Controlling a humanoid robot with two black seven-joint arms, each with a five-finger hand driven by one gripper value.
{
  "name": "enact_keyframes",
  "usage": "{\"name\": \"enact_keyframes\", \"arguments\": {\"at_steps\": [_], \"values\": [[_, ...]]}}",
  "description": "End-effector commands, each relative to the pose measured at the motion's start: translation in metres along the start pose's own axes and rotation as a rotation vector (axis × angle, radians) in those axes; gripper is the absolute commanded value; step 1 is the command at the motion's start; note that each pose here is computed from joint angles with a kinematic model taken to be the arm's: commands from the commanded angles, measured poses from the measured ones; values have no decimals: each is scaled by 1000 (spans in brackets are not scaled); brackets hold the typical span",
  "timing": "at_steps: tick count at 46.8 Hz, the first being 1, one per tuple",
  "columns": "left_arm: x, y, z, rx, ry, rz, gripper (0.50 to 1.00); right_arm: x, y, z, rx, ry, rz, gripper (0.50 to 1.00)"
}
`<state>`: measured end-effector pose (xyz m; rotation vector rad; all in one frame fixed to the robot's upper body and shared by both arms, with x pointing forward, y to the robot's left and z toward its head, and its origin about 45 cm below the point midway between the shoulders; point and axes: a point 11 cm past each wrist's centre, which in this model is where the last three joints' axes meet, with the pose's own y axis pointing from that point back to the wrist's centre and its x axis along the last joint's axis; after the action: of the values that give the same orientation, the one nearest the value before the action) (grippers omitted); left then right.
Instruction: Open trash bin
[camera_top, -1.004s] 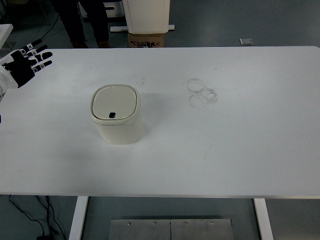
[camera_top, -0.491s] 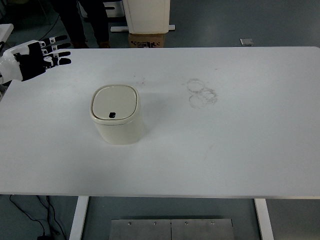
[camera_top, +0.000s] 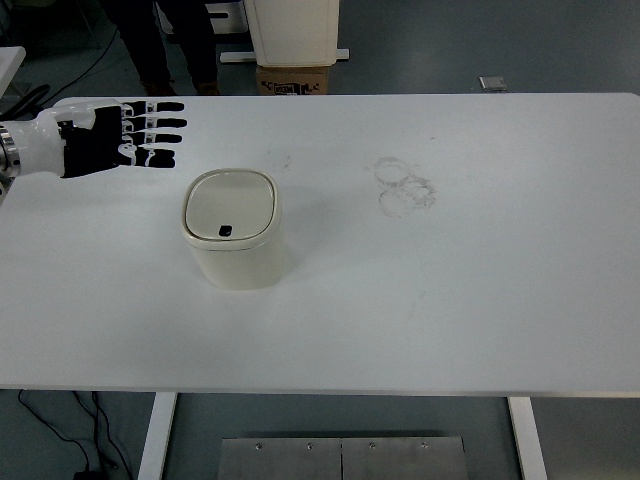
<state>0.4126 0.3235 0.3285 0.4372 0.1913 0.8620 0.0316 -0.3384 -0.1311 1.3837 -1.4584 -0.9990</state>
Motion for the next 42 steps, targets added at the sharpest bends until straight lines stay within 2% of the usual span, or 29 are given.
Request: {"name": "enact_keyframes", "arguments": {"at_steps": [1, 22, 34, 42], "values": [[-2, 0, 1, 19, -34, -8, 1000, 0, 0, 1, -2, -1, 1, 991], [-49, -5, 24, 53, -232, -204, 1000, 0, 0, 1, -2, 0, 0, 991], [-62, 1, 17, 196, -308, -292, 1000, 0, 0, 1, -1, -1, 2, 991], [-61, 3, 26, 214, -383, -286, 1000, 0, 0, 1, -2, -1, 1, 991]]}}
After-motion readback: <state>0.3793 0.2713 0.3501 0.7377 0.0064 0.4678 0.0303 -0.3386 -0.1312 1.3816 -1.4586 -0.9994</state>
